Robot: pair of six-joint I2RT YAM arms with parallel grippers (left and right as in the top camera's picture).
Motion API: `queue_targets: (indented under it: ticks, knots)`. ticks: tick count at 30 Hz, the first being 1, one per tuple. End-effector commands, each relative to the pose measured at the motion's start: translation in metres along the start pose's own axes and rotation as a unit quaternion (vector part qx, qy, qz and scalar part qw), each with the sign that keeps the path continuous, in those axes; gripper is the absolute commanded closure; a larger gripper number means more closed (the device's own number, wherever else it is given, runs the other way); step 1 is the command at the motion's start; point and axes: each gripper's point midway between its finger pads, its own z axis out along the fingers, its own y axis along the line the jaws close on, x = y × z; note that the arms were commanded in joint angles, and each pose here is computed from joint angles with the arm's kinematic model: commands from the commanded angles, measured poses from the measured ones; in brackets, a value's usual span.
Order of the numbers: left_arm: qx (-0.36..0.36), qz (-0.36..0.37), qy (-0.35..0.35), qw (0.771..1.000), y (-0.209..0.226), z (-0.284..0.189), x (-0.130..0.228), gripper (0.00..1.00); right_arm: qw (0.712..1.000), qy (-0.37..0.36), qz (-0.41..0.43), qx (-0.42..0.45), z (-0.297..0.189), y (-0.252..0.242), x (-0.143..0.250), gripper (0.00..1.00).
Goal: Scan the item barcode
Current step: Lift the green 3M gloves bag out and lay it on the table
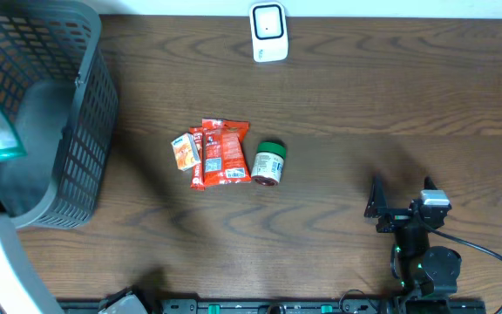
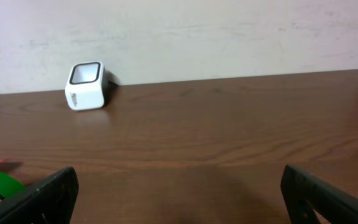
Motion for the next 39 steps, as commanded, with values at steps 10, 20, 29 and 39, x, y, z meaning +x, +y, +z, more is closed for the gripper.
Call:
queue_targets:
  ticks: [10,20,29,39]
  knots:
    - [0.241,-0.102,0.154,0.953,-0.143,-0.088,0.063,0.93,1.0,0.0,0.006,0.005,0.0,-0.002,0.001,0.01]
    - [0.26,-0.006,0.39,0.883,-0.238,-0.077,0.217,0.93,1.0,0.0,0.006,0.005,0.0,-0.002,0.001,0.01]
    - [0.151,0.009,0.544,0.826,-0.28,-0.035,0.347,0.93,1.0,0.0,0.006,0.005,0.0,-0.002,0.001,0.01]
    - [0.102,0.017,0.593,0.798,-0.284,-0.015,0.406,0.85,1.0,0.0,0.006,0.005,0.0,-0.002,0.0,0.01]
